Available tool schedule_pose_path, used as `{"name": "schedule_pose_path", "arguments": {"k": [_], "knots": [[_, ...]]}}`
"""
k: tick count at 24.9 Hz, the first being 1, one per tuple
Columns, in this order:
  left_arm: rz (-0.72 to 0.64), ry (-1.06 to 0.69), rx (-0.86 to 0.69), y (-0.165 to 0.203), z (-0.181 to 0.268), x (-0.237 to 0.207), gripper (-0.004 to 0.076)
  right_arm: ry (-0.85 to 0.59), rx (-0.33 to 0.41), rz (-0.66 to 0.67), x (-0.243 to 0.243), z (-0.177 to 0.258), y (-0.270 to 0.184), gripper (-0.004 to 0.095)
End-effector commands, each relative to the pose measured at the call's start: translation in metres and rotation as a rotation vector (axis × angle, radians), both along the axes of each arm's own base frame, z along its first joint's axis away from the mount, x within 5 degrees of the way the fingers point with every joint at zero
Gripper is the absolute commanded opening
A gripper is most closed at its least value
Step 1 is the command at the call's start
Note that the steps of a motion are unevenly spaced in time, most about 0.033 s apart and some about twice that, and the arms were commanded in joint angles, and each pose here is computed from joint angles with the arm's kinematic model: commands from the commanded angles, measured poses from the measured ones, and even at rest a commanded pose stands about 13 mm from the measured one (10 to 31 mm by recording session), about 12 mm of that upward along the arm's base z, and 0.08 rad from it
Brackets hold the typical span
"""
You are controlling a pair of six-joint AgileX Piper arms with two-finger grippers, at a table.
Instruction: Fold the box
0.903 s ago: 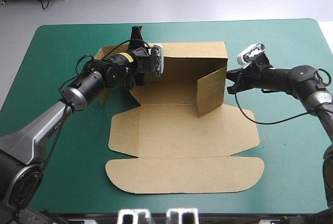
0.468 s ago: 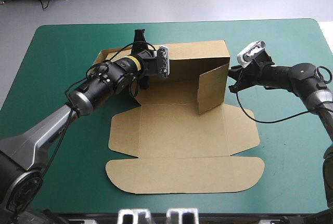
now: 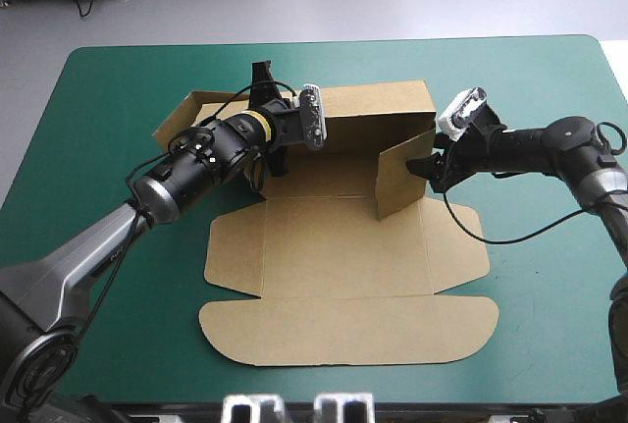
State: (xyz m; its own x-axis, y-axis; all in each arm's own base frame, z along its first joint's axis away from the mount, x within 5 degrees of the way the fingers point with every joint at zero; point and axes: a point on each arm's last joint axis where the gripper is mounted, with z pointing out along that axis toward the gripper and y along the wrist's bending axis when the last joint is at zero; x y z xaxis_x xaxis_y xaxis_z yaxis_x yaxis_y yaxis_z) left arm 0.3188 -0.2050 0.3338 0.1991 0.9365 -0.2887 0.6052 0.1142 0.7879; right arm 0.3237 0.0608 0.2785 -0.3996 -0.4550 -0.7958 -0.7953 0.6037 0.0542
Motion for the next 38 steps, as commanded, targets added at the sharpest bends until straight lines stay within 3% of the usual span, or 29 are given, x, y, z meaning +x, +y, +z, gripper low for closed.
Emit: {"name": "schedule_pose_path", "arguments": {"k": [1, 8, 14, 21, 23, 26, 29, 30, 33, 38], "knots": [[0.076, 0.124, -0.051, 0.001, -0.003, -0.009, -0.0009, -0.073, 0.062, -0.012, -0.004, 0.027, 0.002, 0.0662], [0.143, 0.146, -0.110, 0.001, 0.004, -0.007, -0.0009, -0.095, 0.106, -0.051, 0.000, 0.031, 0.002, 0.0663], [0.137, 0.126, -0.079, -0.011, 0.008, -0.004, -0.0009, -0.135, 0.165, -0.180, 0.008, 0.038, -0.002, 0.0662], [0.123, 0.165, -0.087, -0.028, 0.000, -0.012, -0.0009, -0.196, 0.118, -0.248, 0.015, 0.038, 0.006, 0.0654], [0.107, 0.155, -0.072, -0.028, 0.000, -0.012, -0.0009, -0.196, 0.118, -0.242, 0.014, 0.038, 0.008, 0.0572], [0.090, 0.149, -0.070, -0.029, 0.001, -0.013, -0.0009, -0.205, 0.110, -0.219, 0.013, 0.038, 0.010, 0.0278], [0.062, 0.143, -0.056, -0.032, 0.001, -0.014, 0.0001, -0.193, 0.118, -0.194, 0.011, 0.038, 0.012, 0.0062], [0.028, 0.153, -0.046, -0.034, 0.001, -0.016, 0.0041, -0.192, 0.119, -0.189, 0.011, 0.038, 0.012, -0.0018], [-0.005, 0.181, -0.063, -0.037, 0.002, -0.019, 0.0179, -0.190, 0.121, -0.185, 0.011, 0.038, 0.015, -0.0017], [-0.018, 0.204, -0.108, -0.042, 0.018, -0.030, 0.0517, -0.162, 0.147, -0.224, 0.012, 0.038, 0.014, -0.0017]]}}
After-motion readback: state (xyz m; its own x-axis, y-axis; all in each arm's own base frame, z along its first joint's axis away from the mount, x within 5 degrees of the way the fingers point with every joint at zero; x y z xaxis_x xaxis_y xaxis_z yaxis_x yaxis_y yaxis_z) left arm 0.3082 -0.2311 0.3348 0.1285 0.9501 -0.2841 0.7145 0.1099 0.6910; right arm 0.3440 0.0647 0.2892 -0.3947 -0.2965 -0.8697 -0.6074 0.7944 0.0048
